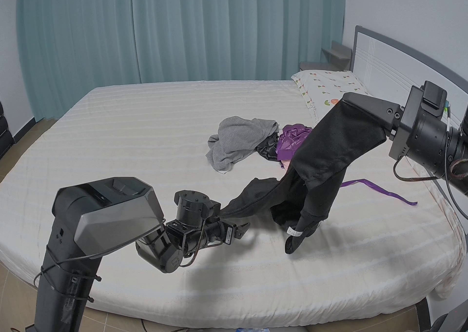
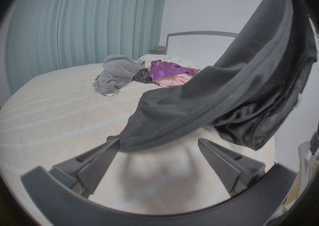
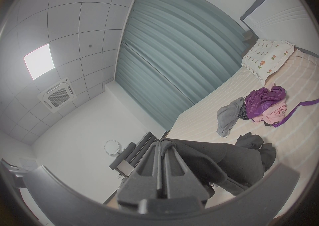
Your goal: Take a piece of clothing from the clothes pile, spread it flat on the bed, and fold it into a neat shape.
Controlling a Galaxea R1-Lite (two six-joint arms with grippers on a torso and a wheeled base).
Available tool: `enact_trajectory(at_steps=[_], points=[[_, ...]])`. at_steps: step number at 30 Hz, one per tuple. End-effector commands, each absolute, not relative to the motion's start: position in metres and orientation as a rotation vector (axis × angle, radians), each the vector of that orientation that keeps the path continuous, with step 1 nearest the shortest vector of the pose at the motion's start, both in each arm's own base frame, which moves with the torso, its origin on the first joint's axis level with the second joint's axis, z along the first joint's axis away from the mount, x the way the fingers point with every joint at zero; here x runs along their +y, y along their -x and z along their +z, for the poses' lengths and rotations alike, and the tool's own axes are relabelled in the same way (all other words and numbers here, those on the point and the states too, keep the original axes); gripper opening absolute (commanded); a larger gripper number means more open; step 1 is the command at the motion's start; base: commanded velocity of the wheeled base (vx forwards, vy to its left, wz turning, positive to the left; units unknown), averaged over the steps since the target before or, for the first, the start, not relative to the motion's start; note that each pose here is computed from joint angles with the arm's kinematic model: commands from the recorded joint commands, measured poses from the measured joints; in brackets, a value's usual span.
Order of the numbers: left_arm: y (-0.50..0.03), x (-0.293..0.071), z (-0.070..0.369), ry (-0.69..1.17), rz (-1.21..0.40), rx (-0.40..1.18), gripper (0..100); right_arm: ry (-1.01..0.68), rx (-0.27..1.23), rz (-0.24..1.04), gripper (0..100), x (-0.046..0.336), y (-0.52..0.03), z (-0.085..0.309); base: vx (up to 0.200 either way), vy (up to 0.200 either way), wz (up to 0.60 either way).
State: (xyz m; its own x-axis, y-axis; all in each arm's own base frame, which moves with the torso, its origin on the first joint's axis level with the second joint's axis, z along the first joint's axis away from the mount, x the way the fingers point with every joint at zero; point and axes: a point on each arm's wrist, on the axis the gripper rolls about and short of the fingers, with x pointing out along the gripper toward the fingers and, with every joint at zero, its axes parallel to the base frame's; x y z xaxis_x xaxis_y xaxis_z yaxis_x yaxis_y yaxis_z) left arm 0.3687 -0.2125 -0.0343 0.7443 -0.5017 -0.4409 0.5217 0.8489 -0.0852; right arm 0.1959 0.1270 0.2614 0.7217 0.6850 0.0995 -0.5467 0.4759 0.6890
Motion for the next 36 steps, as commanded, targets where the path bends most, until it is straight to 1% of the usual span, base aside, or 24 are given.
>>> enact_trajectory(at_steps=[1, 9, 10, 13, 17, 19, 21, 23, 24, 26, 28, 30, 31, 33, 36], points=[[-0.381, -0.224, -0.061, -0.055, -0.557, 0.486, 0, -0.764, 0.204, 0.757, 0, 0.127, -0.196, 0.260, 0.000, 0.000, 0.00], [-0.381, -0.221, -0.054, -0.021, -0.544, 0.461, 0, -0.760, 0.217, 0.717, 0, 0.125, -0.206, 0.254, 0.000, 0.000, 0.00], [-0.379, -0.217, -0.039, 0.031, -0.525, 0.429, 0, -0.758, 0.225, 0.685, 0, 0.121, -0.214, 0.249, 0.000, 0.000, 0.00], [-0.372, -0.208, -0.009, 0.115, -0.450, 0.408, 0, -0.755, 0.245, 0.627, 0, 0.115, -0.230, 0.239, 0.000, 0.000, 0.00], [-0.373, -0.190, 0.031, 0.146, -0.267, 0.345, 0, -0.752, 0.290, 0.557, 0, 0.113, -0.258, 0.220, 0.000, 0.000, 0.00], [-0.374, -0.180, 0.061, 0.207, -0.222, 0.293, 0, -0.750, 0.325, 0.522, 0, 0.116, -0.278, 0.206, 0.000, 0.000, 0.00], [-0.370, -0.172, 0.093, 0.265, -0.205, 0.256, 0, -0.752, 0.321, 0.503, 0, 0.122, -0.296, 0.202, 0.000, 0.000, 0.00], [-0.364, -0.166, 0.121, 0.320, -0.193, 0.229, 0, -0.766, 0.268, 0.481, 0, 0.123, -0.309, 0.208, 0.000, 0.000, 0.00], [-0.357, -0.162, 0.147, 0.386, -0.190, 0.189, 0, -0.783, 0.198, 0.448, 0, 0.118, -0.322, 0.218, 0.000, 0.000, 0.00], [-0.346, -0.158, 0.184, 0.513, -0.178, 0.122, 0, -0.807, 0.083, 0.407, 0, 0.111, -0.335, 0.232, 0.000, 0.000, 0.00], [-0.334, -0.152, 0.214, 0.601, -0.151, 0.053, 0, -0.828, -0.072, 0.383, 0, 0.106, -0.337, 0.255, 0.000, 0.000, 0.00], [-0.320, -0.145, 0.232, 0.618, -0.153, 0.011, 0, -0.836, -0.151, 0.385, 0, 0.102, -0.327, 0.267, 0.000, 0.000, 0.00], [-0.316, -0.143, 0.234, 0.617, -0.158, 0.011, 0, -0.835, -0.153, 0.385, 0, 0.101, -0.323, 0.268, 0.000, 0.000, 0.00], [-0.300, -0.137, 0.227, 0.605, -0.191, 0.053, 0, -0.816, -0.042, 0.359, 0, 0.102, -0.312, 0.243, 0.000, 0.000, 0.00], [-0.292, -0.135, 0.199, 0.579, -0.205, 0.158, 0, -0.802, 0.103, 0.330, 0, 0.109, -0.304, 0.202, 0.000, 0.000, 0.00]])
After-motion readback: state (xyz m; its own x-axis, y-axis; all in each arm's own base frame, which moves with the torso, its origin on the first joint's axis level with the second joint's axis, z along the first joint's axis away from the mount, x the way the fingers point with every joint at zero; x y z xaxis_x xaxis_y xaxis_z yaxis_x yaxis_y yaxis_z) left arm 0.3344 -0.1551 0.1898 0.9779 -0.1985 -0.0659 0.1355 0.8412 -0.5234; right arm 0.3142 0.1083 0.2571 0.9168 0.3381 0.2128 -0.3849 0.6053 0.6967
